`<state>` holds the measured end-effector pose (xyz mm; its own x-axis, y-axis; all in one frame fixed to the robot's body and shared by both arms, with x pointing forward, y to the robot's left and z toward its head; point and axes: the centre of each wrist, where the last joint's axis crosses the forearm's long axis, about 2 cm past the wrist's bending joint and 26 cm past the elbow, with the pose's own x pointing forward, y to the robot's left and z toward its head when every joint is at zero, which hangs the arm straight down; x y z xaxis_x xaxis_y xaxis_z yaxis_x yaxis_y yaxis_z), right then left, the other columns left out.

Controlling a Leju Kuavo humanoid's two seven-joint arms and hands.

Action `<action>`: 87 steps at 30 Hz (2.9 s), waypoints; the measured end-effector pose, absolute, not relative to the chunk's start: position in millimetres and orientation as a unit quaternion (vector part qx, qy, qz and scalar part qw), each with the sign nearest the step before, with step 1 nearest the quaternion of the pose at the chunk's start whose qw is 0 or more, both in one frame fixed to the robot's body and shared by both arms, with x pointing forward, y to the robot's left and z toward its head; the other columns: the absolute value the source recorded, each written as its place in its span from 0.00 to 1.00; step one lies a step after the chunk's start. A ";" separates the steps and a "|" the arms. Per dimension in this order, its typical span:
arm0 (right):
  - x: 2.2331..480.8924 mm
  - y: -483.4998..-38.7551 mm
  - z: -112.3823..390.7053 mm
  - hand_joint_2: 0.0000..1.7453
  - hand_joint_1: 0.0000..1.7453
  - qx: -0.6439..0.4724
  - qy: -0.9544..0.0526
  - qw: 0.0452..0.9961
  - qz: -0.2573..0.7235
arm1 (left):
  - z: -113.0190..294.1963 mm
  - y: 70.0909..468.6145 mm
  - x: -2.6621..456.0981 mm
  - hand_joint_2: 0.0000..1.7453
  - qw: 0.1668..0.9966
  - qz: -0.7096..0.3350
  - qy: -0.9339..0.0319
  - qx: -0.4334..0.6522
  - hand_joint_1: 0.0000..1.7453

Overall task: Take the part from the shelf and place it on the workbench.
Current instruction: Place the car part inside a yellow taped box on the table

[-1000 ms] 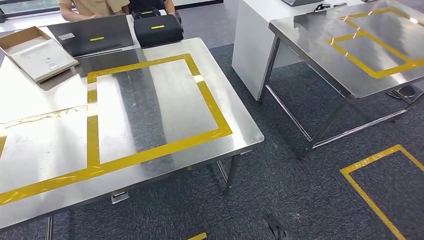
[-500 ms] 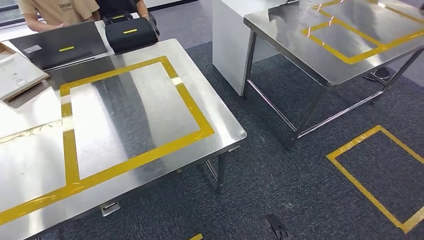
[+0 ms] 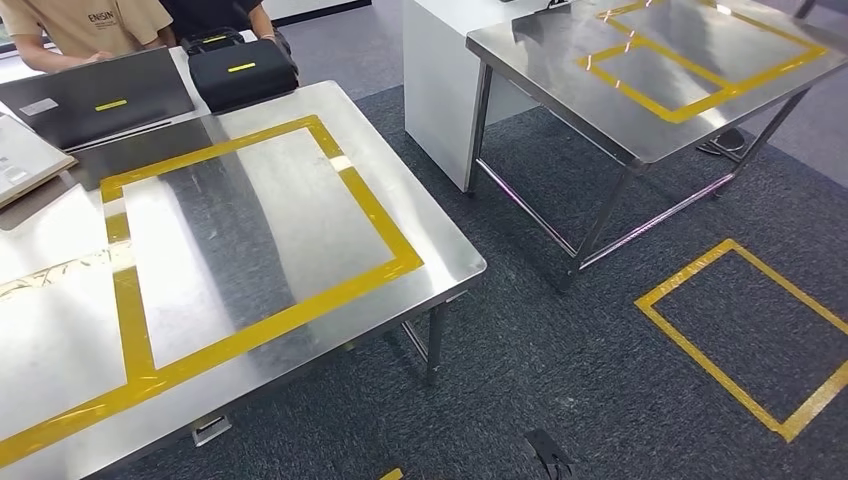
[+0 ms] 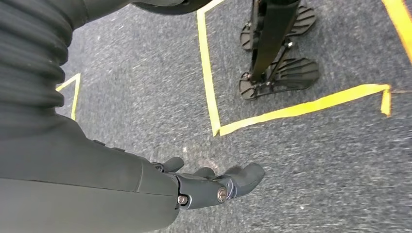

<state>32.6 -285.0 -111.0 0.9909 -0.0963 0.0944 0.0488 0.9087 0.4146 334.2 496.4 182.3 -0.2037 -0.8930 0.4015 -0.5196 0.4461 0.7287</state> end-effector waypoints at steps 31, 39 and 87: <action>32.1 -283.5 -111.0 0.25 0.00 0.212 -0.066 0.973 -0.058 | 131.3 389.0 417.5 1.00 0.472 -0.432 -0.578 0.507 0.25; 30.4 -283.3 -111.1 0.00 0.00 0.213 -0.061 0.973 -0.062 | 131.1 379.5 421.3 0.00 0.517 -0.441 -0.549 0.487 0.00; 26.6 -271.2 -111.1 0.00 0.00 0.224 -0.065 0.970 -0.069 | 285.9 389.7 389.5 0.00 0.161 0.037 -0.907 0.388 0.00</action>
<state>26.6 -271.2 -111.1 0.9820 -0.1638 0.0945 0.1056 0.8898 0.4440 389.5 389.7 285.9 -0.6469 -0.6922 0.3201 -0.7160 0.6958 0.0576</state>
